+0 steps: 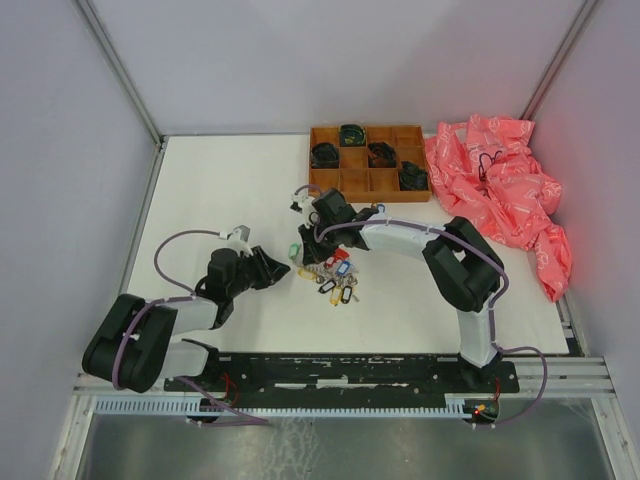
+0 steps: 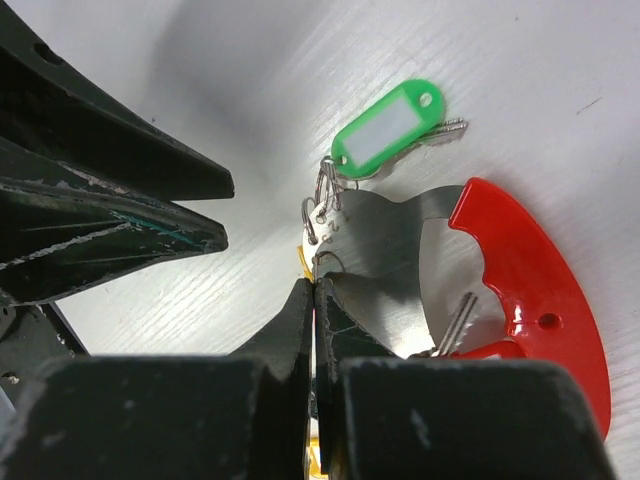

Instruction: Put the keys on the keyring

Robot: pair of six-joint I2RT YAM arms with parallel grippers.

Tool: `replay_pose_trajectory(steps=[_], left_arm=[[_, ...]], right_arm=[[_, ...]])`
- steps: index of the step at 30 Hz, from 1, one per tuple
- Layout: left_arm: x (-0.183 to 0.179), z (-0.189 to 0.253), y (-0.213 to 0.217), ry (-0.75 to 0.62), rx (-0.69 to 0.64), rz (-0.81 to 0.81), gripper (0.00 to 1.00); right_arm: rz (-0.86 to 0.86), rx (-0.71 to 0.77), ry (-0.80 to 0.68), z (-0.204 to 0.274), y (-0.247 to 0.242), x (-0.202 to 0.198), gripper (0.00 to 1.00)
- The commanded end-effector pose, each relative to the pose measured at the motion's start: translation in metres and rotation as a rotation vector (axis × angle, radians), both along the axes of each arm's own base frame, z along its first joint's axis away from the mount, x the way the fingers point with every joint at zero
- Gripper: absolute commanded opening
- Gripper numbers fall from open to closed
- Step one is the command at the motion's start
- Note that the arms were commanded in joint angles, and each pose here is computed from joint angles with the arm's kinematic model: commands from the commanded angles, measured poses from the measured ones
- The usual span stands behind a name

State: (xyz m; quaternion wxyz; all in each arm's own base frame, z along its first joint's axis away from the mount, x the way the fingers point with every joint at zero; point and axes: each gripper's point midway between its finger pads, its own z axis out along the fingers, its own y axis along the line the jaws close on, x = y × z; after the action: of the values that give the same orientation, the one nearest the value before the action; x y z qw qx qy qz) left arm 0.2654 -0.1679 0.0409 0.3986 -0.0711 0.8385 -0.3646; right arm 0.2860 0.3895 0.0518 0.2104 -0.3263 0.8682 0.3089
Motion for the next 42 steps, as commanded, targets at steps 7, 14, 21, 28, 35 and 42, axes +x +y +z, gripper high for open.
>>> replay_pose_trajectory(steps=[7,14,21,28,35,42], left_arm=[[0.013,0.003,-0.003,-0.054,0.054,0.042,0.4],[0.019,-0.005,-0.013,-0.008,0.035,0.014,0.39],[0.023,-0.003,-0.026,-0.032,0.016,-0.053,0.38],[0.026,-0.004,-0.035,-0.039,0.014,-0.109,0.35],[0.03,-0.011,-0.043,-0.031,0.024,-0.147,0.32],[0.027,-0.018,-0.049,-0.023,0.03,-0.167,0.29]], right_arm=[[-0.018,0.007,-0.034,0.01,0.001,0.003,0.01],[-0.079,-0.178,-0.083,-0.014,-0.029,0.016,0.08],[-0.044,-0.164,-0.082,-0.009,-0.025,0.013,0.17],[0.004,-0.107,-0.129,0.015,-0.02,0.013,0.33],[0.043,-0.011,-0.126,0.031,-0.012,0.019,0.4],[0.013,-0.001,-0.127,0.03,-0.02,0.026,0.4]])
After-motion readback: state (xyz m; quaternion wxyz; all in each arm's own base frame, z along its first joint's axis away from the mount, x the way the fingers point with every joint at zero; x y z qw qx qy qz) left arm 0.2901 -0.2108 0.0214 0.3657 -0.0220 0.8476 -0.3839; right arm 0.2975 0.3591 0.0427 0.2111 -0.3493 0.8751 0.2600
